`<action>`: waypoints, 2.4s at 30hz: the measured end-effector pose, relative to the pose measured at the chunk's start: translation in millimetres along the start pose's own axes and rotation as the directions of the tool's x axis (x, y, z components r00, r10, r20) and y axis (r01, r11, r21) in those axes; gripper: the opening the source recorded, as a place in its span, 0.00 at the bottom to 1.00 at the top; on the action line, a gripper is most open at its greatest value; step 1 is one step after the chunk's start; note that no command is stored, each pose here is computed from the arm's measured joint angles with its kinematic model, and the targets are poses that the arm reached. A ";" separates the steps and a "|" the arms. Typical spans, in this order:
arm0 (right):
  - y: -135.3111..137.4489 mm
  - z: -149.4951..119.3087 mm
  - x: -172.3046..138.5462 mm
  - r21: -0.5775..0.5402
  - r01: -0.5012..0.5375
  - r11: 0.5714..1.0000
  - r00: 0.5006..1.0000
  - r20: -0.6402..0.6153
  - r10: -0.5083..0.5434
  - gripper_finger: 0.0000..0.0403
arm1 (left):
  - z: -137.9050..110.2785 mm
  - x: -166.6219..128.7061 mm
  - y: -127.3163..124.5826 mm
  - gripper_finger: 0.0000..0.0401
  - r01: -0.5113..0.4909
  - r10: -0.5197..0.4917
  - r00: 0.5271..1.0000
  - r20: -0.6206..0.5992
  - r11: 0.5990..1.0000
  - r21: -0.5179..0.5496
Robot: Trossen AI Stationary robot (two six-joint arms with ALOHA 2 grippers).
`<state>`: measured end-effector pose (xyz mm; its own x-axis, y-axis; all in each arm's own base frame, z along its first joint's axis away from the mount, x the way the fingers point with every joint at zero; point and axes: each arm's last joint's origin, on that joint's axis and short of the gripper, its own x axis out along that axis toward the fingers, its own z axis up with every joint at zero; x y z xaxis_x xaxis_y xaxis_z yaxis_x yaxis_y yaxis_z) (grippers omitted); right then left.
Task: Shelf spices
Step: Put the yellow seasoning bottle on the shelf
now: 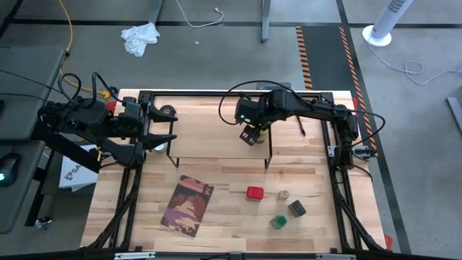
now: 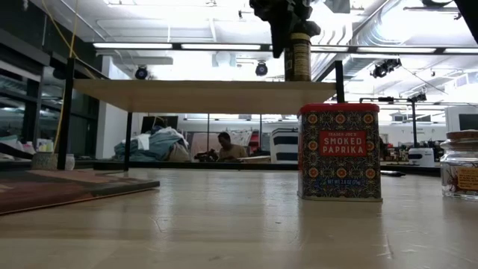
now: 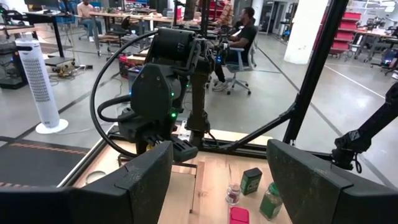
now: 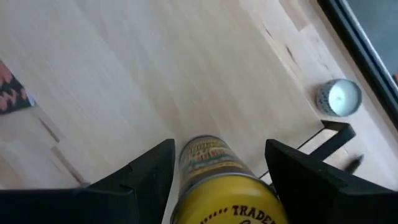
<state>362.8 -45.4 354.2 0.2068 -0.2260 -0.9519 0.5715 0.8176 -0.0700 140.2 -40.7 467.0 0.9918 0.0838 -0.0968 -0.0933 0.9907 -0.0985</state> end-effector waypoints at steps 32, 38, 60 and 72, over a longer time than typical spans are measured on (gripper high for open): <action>16.0 -95.1 -145.7 -0.008 -0.340 0.940 0.867 0.385 0.317 0.60 | -3.1 11.5 -0.4 0.64 -0.154 0.155 0.988 -0.005 0.983 0.102; 43.7 -134.0 -145.9 -0.009 -0.314 0.949 0.915 0.264 0.305 0.53 | -2.9 11.5 0.4 0.64 -0.176 0.178 0.984 -0.001 0.977 0.121; 125.9 -263.6 -28.5 0.378 -0.129 0.917 0.964 -0.170 0.206 0.38 | -9.1 32.5 1.4 0.64 -0.316 0.321 0.947 -0.025 0.940 0.127; 110.7 -264.1 -24.5 0.287 0.001 0.958 0.990 -0.138 0.040 0.39 | -26.5 69.0 1.2 0.64 -0.415 0.413 0.903 -0.116 0.910 0.014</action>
<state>211.3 190.5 291.0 0.1178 -0.1179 -0.9860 0.7756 0.6310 0.0172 206.2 -36.6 434.0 0.8470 0.4727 -0.2433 -0.4949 0.8682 -0.0359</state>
